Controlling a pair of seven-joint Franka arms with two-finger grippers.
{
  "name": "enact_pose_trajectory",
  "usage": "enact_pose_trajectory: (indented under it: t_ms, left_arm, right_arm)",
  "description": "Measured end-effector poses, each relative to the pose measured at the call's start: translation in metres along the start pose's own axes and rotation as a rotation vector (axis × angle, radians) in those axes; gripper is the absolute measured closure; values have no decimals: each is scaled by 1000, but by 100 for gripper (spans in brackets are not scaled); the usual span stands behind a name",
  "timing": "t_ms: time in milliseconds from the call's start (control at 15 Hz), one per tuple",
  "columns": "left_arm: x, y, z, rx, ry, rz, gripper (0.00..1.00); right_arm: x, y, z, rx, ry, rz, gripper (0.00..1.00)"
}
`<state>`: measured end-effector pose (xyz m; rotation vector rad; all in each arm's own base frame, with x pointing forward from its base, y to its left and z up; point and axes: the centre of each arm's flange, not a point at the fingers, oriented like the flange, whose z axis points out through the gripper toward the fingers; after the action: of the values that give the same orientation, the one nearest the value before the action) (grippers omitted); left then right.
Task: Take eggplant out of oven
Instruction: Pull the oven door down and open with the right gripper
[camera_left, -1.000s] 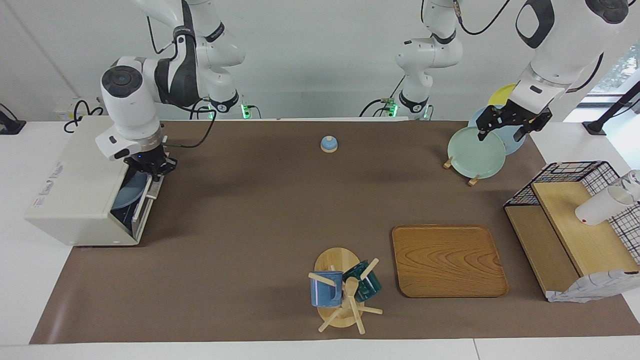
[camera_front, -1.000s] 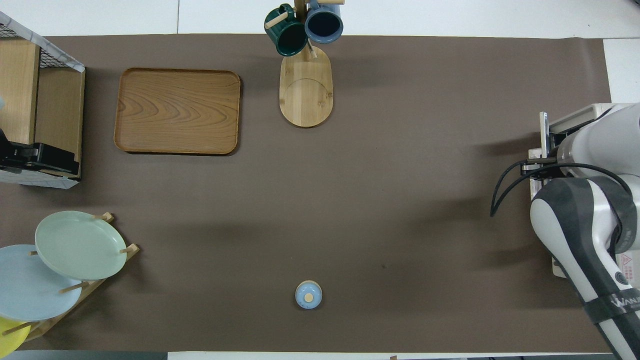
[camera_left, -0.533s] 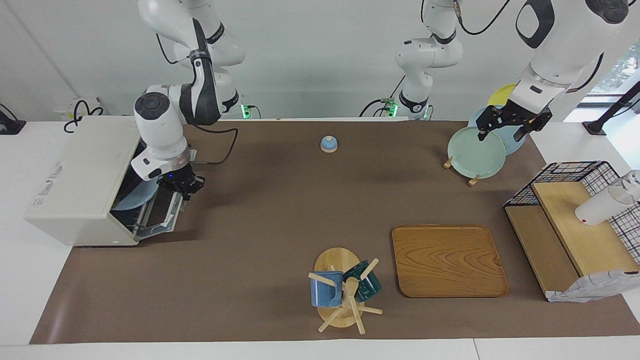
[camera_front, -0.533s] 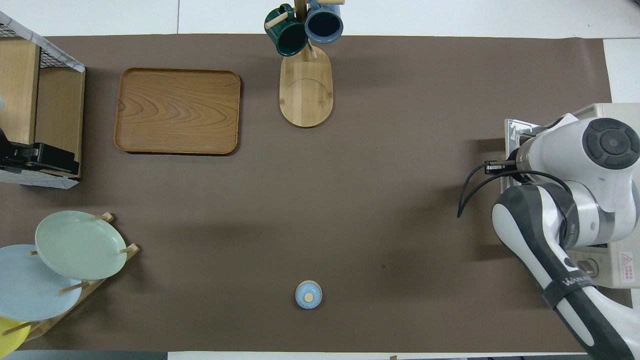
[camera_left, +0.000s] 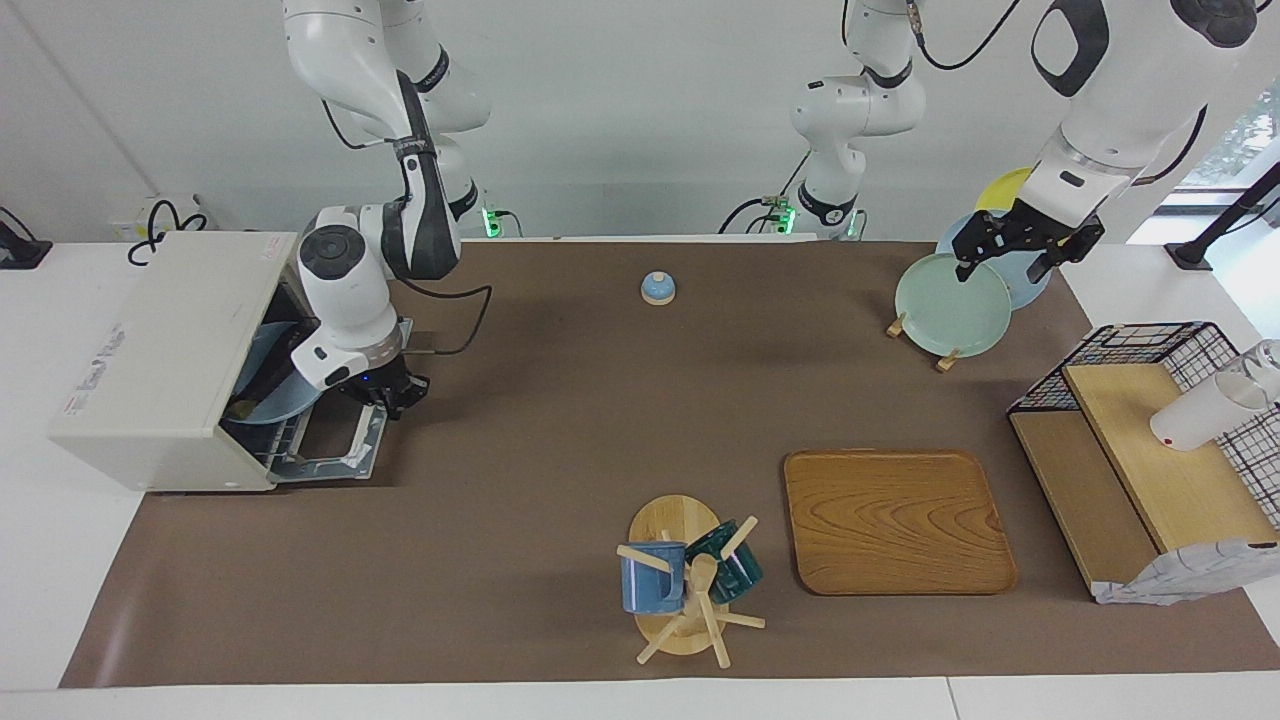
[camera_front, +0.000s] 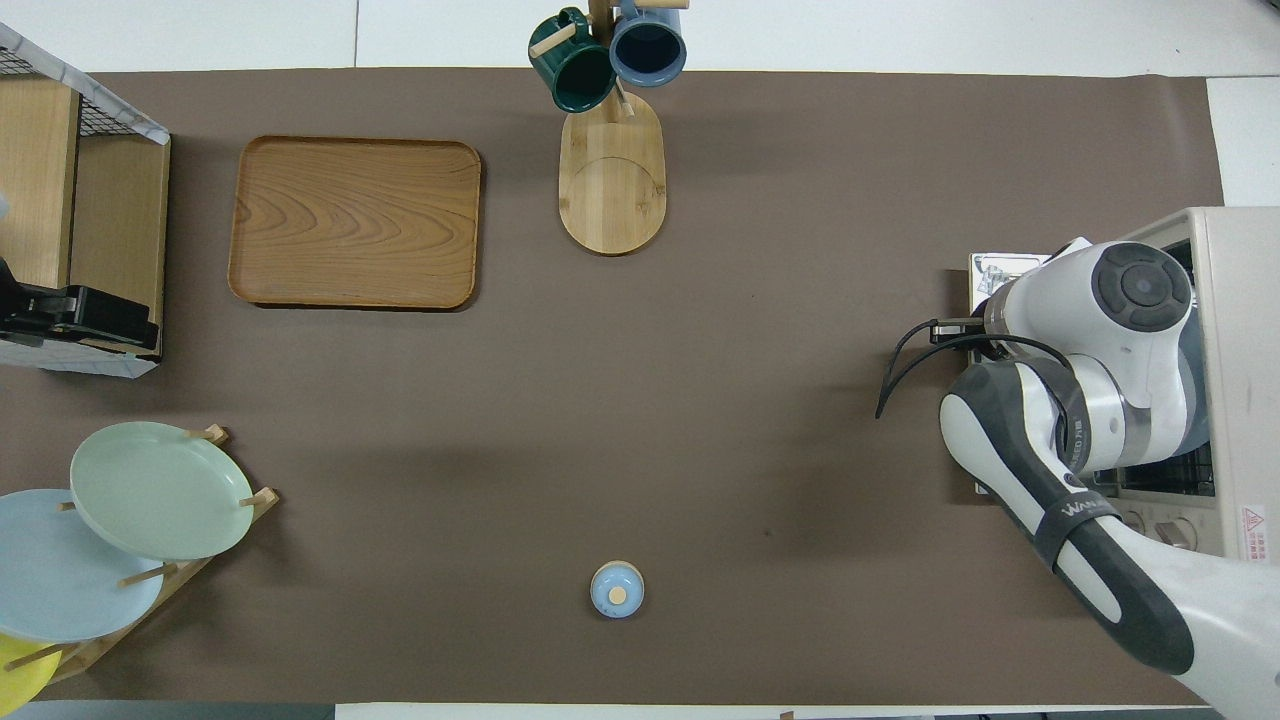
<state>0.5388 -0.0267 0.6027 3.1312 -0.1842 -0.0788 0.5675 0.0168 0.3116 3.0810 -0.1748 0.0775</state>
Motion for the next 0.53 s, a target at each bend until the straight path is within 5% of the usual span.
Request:
enact_pose_trajectory:
  t_ms: [267, 533]
  left_arm:
    - [0, 0, 0, 0, 0, 0, 0]
    - [0, 0, 0, 0, 0, 0, 0]
  right_arm:
    - [20, -16, -31, 42, 45, 18, 99]
    - [28, -14, -76, 28, -21, 30, 66]
